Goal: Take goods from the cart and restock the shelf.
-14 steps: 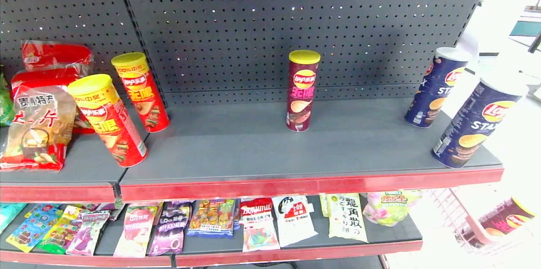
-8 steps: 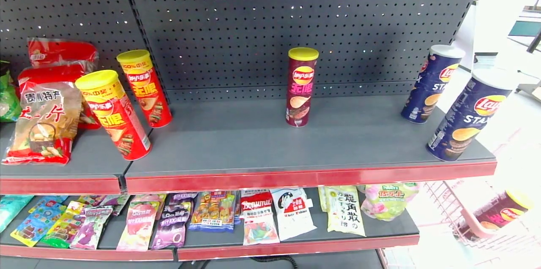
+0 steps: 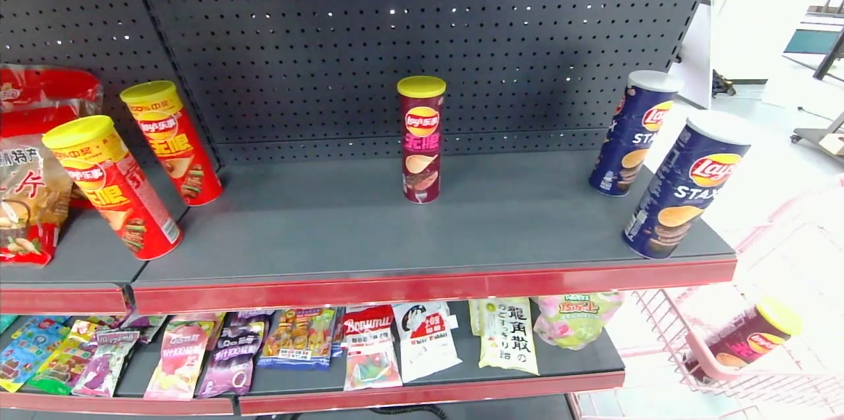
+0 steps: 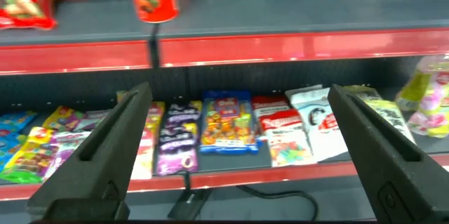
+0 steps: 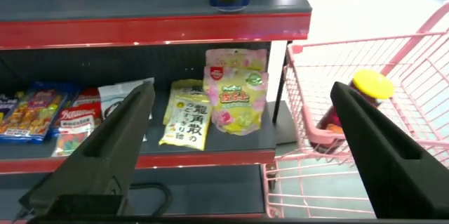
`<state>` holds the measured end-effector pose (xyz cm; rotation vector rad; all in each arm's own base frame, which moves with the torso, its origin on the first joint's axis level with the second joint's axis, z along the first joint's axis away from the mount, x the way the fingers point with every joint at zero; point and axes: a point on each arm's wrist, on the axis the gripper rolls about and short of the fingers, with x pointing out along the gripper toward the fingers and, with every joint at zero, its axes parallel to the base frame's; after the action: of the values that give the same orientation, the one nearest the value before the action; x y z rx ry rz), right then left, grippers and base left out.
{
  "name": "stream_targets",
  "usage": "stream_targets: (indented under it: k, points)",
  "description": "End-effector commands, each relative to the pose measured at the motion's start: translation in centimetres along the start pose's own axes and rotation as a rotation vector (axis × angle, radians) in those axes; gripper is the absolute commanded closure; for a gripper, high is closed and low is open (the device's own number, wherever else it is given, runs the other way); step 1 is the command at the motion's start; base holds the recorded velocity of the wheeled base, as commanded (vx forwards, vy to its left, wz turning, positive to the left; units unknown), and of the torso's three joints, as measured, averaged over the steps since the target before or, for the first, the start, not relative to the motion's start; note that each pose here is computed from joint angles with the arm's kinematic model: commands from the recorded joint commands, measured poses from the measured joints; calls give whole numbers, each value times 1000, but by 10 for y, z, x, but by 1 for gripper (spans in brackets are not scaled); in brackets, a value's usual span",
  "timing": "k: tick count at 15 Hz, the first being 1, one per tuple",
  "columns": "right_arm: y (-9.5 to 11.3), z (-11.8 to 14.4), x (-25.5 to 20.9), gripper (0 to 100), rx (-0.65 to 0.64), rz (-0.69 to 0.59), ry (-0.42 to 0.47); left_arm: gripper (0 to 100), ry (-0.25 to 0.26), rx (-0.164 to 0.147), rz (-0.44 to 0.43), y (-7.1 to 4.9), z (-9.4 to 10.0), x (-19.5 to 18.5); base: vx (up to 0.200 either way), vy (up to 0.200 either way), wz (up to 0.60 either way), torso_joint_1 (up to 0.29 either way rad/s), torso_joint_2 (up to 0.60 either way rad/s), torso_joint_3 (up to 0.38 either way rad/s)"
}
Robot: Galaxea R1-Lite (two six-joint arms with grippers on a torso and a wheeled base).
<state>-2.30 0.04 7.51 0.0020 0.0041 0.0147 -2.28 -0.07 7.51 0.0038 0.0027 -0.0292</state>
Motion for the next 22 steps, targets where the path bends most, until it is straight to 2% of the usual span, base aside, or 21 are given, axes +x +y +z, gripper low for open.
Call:
stream_targets:
  k: [1,9,17,22]
  points:
    - [0,0,0,0,0,2,1,0,0,1,0,0,0,0,0,-200,0,-7,-7,2]
    - [0,0,0,0,-2,2,1,0,0,1,0,0,0,0,0,-200,0,2,4,2]
    - [0,0,0,0,-2,2,1,0,0,-2,2,0,0,0,0,0,0,0,0,0]
    - [0,0,0,0,-2,2,1,0,0,-2,2,0,0,0,0,0,-600,4,0,4]
